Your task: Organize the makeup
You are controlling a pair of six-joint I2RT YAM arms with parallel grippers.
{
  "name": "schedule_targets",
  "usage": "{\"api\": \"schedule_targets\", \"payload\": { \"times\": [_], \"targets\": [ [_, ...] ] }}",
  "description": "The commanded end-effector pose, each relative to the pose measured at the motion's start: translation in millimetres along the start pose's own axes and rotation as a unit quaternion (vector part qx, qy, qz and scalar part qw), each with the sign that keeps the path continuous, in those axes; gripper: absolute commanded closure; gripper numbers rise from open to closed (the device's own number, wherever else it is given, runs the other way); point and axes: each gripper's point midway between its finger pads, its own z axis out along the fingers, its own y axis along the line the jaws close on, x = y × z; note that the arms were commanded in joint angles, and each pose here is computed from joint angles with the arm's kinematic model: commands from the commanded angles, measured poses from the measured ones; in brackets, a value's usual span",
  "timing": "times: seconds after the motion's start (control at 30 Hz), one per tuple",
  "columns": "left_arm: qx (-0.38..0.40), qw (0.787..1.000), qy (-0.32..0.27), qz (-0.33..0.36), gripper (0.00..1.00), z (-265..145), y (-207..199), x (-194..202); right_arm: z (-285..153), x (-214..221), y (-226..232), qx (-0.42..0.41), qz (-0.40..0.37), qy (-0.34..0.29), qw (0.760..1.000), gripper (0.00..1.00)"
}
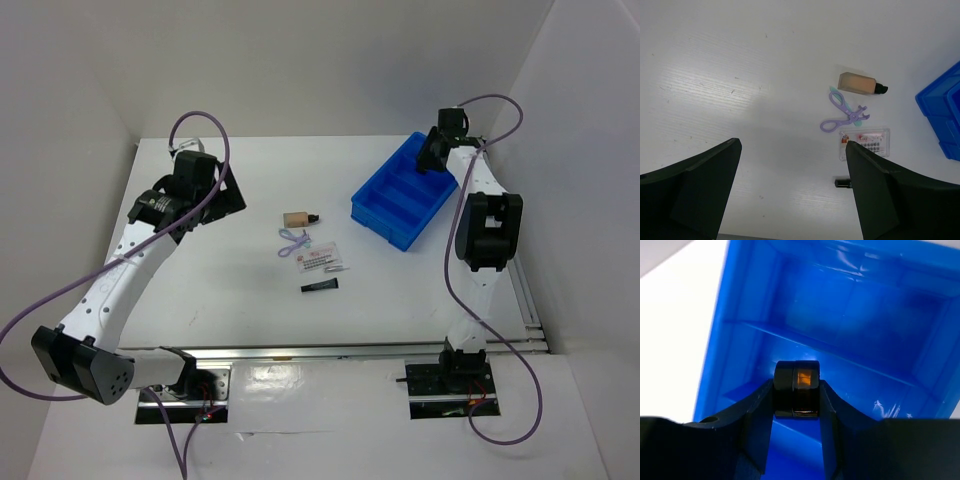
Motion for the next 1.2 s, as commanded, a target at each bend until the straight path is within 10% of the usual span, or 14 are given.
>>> {"api": "schedule_targets", "payload": {
  "times": [0.0, 0.2, 0.5, 0.77, 1.03, 1.17],
  "targets": [
    [0.015, 1.0, -0.016, -0.002, 0.0, -4.8, -6.4, -12.1, 5.4, 2.5, -1.1, 0.0, 0.008, 0.01, 1.0, 0.6],
    [0.013, 1.0, -0.012, -0.001, 0.0, -5.0, -5.1, -10.2, -7.2, -8.4, 7.4, -0.016, 0.008, 0.001, 1.0, 0.15],
    [0.019, 1.0, -0.013, -0.002, 0.0, -7.1, -7.8, -12.4, -102.4, -32.8, 77.6, -0.064, -0.06, -0.091, 0.992, 0.22],
    [-0.01, 0.999, -0.032, -0.007, 0.0, -13.5, 3.6, -21.3, -144.0, 71.7, 190.9, -0.197, -0.186, -0.036, 0.962, 0.36],
    [-0.015, 0.999, -0.045, -0.02, 0.0, -19.5, 10.4, -20.9, -135.7, 185.5, 247.0, -0.241, -0.298, 0.063, 0.922, 0.24],
    [-0.011, 0.999, -0.043, -0.02, 0.0, -19.6, 9.1, -20.0, -128.9, 219.3, 263.0, -0.25, -0.368, 0.088, 0.891, 0.02]
  ]
}}
